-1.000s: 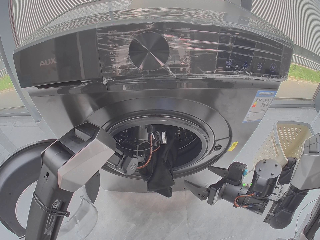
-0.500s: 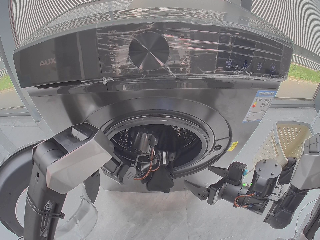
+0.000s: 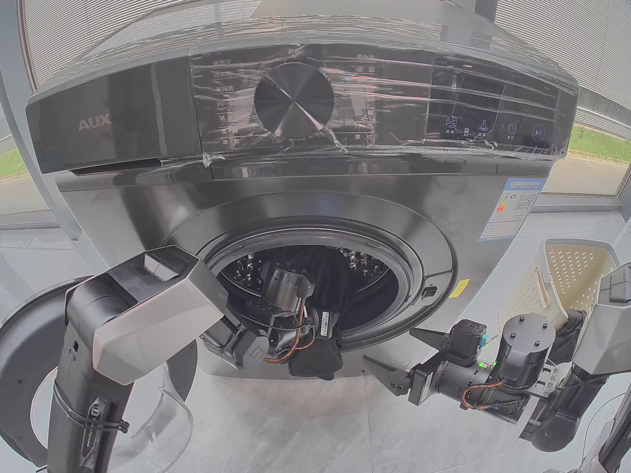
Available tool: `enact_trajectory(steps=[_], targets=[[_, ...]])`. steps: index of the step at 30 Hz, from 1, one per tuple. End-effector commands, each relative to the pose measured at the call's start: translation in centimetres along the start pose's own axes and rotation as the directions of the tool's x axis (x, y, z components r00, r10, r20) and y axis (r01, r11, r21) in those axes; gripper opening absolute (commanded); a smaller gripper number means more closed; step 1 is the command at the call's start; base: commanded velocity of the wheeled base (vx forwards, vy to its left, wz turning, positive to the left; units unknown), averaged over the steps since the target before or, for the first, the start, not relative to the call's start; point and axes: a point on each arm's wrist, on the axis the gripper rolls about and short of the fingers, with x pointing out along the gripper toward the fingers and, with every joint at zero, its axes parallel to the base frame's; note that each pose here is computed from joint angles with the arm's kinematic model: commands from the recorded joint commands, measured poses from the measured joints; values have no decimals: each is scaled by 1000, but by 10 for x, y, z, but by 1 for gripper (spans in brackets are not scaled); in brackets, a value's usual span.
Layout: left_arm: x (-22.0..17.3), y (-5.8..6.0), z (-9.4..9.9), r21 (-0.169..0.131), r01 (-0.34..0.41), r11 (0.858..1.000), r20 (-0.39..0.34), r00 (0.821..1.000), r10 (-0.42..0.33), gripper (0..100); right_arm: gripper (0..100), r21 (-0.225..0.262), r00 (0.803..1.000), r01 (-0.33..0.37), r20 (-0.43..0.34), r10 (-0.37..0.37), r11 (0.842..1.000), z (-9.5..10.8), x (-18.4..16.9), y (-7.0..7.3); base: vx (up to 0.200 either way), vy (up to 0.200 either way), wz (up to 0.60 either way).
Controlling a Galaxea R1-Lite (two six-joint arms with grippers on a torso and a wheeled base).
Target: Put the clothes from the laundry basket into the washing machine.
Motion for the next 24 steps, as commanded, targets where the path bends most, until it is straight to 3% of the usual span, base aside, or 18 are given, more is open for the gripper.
enact_trajectory(steps=[1, 5, 8, 10, 11, 15, 18, 24], targets=[[6, 1, -4, -3, -4, 1000, -2, 1000, 4, 0, 100, -2, 1000, -13, 12, 13, 1000, 1, 0, 3, 0, 0, 0], [9, -1, 16, -19, -13, 1000, 75, 997, 14, 0, 100, -2, 1000, -15, 13, 15, 1000, 1, 0, 3, 0, 0, 0], [9, 5, 39, -42, -46, 998, 168, 984, 53, 0, 100, -2, 1000, -15, 15, 15, 1000, 1, 1, 3, 0, 0, 0], [9, 4, 53, -56, -56, 997, 242, 968, 68, 0, 100, -2, 1000, -15, 15, 15, 1000, 1, 1, 3, 0, 0, 0], [9, 3, 64, -69, -63, 996, 302, 950, 81, 0, 100, -2, 1000, -15, 16, 15, 1000, 2, 1, 4, 0, 0, 0], [16, 3, 77, -94, -89, 992, 396, 910, 119, 0, 100, -2, 1000, -16, 18, 16, 1000, 2, 1, 4, 0, 0, 0], [23, 6, 80, -104, -101, 989, 432, 891, 137, 0, 100, -2, 1000, -15, 16, 15, 1000, 2, 1, 4, 0, 0, 0], [29, 7, 74, -105, -103, 989, 433, 891, 138, 0, 100, -2, 1000, -15, 16, 15, 1000, 2, 1, 4, 0, 0, 0]])
